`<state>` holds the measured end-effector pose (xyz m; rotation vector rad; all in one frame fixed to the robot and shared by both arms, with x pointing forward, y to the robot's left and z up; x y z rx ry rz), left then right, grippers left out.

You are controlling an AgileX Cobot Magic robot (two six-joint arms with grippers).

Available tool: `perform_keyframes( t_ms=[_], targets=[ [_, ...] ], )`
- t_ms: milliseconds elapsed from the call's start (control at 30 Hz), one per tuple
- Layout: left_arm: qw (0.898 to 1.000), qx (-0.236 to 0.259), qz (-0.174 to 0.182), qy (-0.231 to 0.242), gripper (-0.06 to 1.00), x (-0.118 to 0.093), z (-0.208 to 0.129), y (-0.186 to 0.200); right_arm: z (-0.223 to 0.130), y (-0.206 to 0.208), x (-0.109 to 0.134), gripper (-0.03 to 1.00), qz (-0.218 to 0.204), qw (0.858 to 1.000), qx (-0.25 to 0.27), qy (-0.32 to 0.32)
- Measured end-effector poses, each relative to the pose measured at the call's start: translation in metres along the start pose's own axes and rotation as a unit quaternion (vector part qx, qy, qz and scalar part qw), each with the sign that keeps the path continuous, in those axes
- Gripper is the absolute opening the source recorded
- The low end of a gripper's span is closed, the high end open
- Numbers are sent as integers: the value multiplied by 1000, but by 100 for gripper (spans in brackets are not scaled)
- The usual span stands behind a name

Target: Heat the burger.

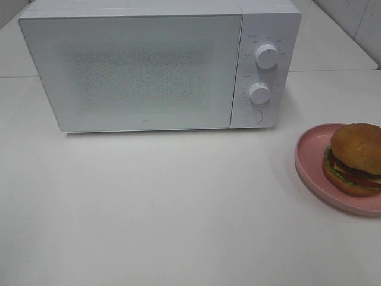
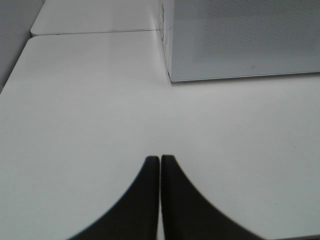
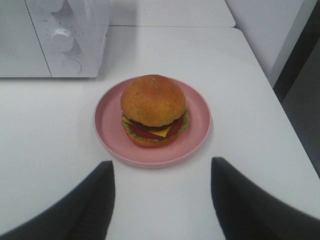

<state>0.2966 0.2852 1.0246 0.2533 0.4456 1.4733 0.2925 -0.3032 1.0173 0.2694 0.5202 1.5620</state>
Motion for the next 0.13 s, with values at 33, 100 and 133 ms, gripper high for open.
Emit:
perform_keyframes(
  t_ms=[33, 100, 133],
  targets=[
    [1000, 0, 0, 0, 0, 0, 0, 0, 0, 0, 0, 53, 0, 1000, 0, 0],
    [1000, 0, 0, 0, 0, 0, 0, 0, 0, 0, 0, 53, 0, 1000, 0, 0],
    [1000, 0, 0, 0, 0, 0, 0, 0, 0, 0, 0, 53, 0, 1000, 0, 0]
  ],
)
Point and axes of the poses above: a point on each arm's last joint axis where the gripper is mounted, y pointing back along that axis away from the gripper, x along the wrist's bending axis when the last joint is at zero, z = x × y, the point moved 7 cm from there along -y, pointing out along that axis toward the gripper, and after that the axes turned 9 degrees about y, right-handed, at the moved point
